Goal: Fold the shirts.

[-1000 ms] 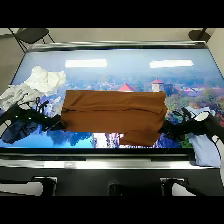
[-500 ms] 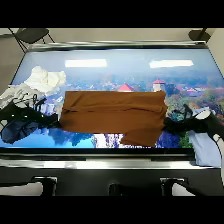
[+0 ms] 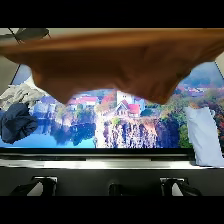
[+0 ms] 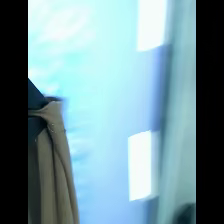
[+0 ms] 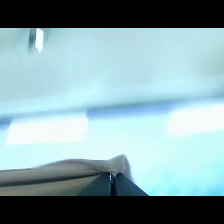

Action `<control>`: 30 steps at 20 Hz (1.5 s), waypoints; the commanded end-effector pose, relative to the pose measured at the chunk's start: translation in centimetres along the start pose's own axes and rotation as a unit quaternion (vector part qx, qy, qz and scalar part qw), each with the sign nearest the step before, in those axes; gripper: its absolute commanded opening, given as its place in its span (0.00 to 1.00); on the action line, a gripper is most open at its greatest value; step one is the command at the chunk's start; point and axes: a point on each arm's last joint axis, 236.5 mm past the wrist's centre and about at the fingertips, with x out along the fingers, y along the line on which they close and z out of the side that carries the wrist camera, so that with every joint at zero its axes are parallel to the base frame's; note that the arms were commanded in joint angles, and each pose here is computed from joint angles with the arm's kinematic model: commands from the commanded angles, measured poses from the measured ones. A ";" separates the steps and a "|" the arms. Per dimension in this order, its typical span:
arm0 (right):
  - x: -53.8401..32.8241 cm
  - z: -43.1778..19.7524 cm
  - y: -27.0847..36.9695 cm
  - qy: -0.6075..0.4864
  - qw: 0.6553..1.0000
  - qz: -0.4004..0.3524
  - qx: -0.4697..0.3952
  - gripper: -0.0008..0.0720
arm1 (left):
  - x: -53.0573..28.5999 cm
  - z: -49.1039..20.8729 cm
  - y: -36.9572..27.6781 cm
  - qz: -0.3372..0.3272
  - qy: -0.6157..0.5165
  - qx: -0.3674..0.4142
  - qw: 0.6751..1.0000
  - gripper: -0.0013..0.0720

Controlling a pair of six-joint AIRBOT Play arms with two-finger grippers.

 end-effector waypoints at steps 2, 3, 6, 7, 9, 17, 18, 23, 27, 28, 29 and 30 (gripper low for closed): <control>-15.8 10.5 1.3 -0.167 0.983 -0.062 -0.033 0.05 | -17.7 9.3 -3.8 0.062 -0.231 0.035 0.970 0.06; -16.9 10.7 1.4 -0.176 0.982 -0.066 -0.031 0.05 | -19.0 9.3 -4.3 0.063 -0.242 0.039 0.967 0.06; -17.8 10.6 1.3 -0.178 0.981 -0.071 -0.023 0.05 | -19.5 9.3 -3.9 0.075 -0.245 0.044 0.965 0.06; -17.6 10.3 1.3 -0.170 0.983 -0.071 -0.022 0.05 | -19.2 9.3 -3.8 0.077 -0.243 0.044 0.966 0.06; -16.6 9.0 1.1 -0.139 0.988 -0.069 -0.019 0.05 | -18.4 9.3 -3.7 0.072 -0.235 0.040 0.968 0.06; 0.7 -13.3 1.7 0.334 0.938 0.048 0.076 0.05 | 1.5 -4.9 3.8 0.064 0.132 -0.011 0.989 0.06; 3.5 -17.5 2.2 0.400 0.907 0.072 0.112 0.05 | 5.3 -9.1 5.0 0.055 0.201 -0.019 0.978 0.06; 14.9 -37.3 5.4 0.581 0.802 0.080 0.114 0.05 | 18.4 -27.9 8.8 0.035 0.412 -0.086 0.906 0.06; 23.8 -42.6 6.4 0.511 0.833 0.025 0.211 0.05 | 25.5 -34.0 9.1 0.014 0.439 -0.124 0.890 0.06; 25.4 -42.7 6.1 0.487 0.845 0.018 0.220 0.05 | 26.9 -34.5 9.1 0.009 0.433 -0.134 0.891 0.06; 26.6 -42.3 5.7 0.463 0.859 0.014 0.220 0.05 | 28.2 -34.4 9.1 0.005 0.421 -0.143 0.896 0.06; 27.5 -41.8 5.3 0.443 0.870 0.011 0.218 0.05 | 29.2 -34.2 9.0 0.000 0.408 -0.153 0.900 0.06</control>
